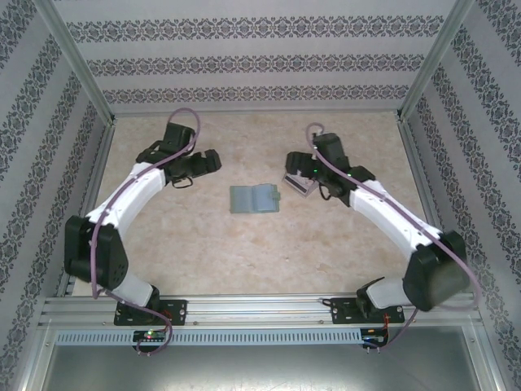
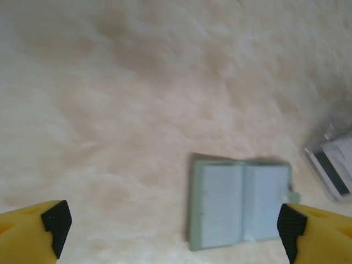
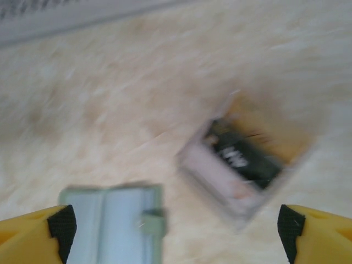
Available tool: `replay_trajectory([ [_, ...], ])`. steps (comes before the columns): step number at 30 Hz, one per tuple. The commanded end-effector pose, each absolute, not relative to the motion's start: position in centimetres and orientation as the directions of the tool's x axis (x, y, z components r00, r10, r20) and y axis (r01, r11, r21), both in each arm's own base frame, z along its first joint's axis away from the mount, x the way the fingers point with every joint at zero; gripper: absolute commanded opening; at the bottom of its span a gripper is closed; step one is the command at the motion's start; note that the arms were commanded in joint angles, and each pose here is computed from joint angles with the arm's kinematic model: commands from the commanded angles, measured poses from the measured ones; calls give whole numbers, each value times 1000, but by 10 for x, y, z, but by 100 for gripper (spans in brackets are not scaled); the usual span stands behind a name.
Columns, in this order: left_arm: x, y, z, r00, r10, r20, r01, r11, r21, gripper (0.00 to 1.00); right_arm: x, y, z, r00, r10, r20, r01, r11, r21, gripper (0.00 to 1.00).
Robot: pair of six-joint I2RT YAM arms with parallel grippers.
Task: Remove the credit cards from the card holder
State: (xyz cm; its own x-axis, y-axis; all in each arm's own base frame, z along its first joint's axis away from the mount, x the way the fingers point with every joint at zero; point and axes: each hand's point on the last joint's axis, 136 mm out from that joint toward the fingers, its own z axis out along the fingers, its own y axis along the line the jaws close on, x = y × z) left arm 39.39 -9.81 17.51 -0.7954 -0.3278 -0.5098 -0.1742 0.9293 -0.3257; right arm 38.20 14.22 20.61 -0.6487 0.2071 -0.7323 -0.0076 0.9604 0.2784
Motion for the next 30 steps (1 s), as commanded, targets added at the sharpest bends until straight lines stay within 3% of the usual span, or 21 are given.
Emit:
replay_trajectory([
  [1, 373, -33, 177, -712, -321, -625, -324, 939, -113, 99, 378, 82, 228, -528, 188, -828, 133, 981, 139, 98],
  [8, 339, 40, 192, -496, -294, -817, -521, 853, 9, 99, 356, -7, 217, -421, 173, -891, 369, 930, 6, 98],
  [14, 328, 60, 183, -377, -194, -906, -530, 847, 39, 99, 347, -43, 183, -385, 124, -914, 426, 903, -57, 98],
  [18, 330, 69, 161, -408, -157, -900, -512, 855, 83, 99, 355, -38, 150, -448, 61, -892, 334, 937, -104, 98],
  [23, 347, 67, 120, -511, -64, -857, -423, 887, 186, 99, 366, -32, 127, -437, 67, -897, 264, 963, -56, 98],
  [30, 370, 47, 112, -425, -7, -905, -263, 958, 115, 99, 377, -14, 126, -360, -3, -933, 147, 987, -60, 98],
])
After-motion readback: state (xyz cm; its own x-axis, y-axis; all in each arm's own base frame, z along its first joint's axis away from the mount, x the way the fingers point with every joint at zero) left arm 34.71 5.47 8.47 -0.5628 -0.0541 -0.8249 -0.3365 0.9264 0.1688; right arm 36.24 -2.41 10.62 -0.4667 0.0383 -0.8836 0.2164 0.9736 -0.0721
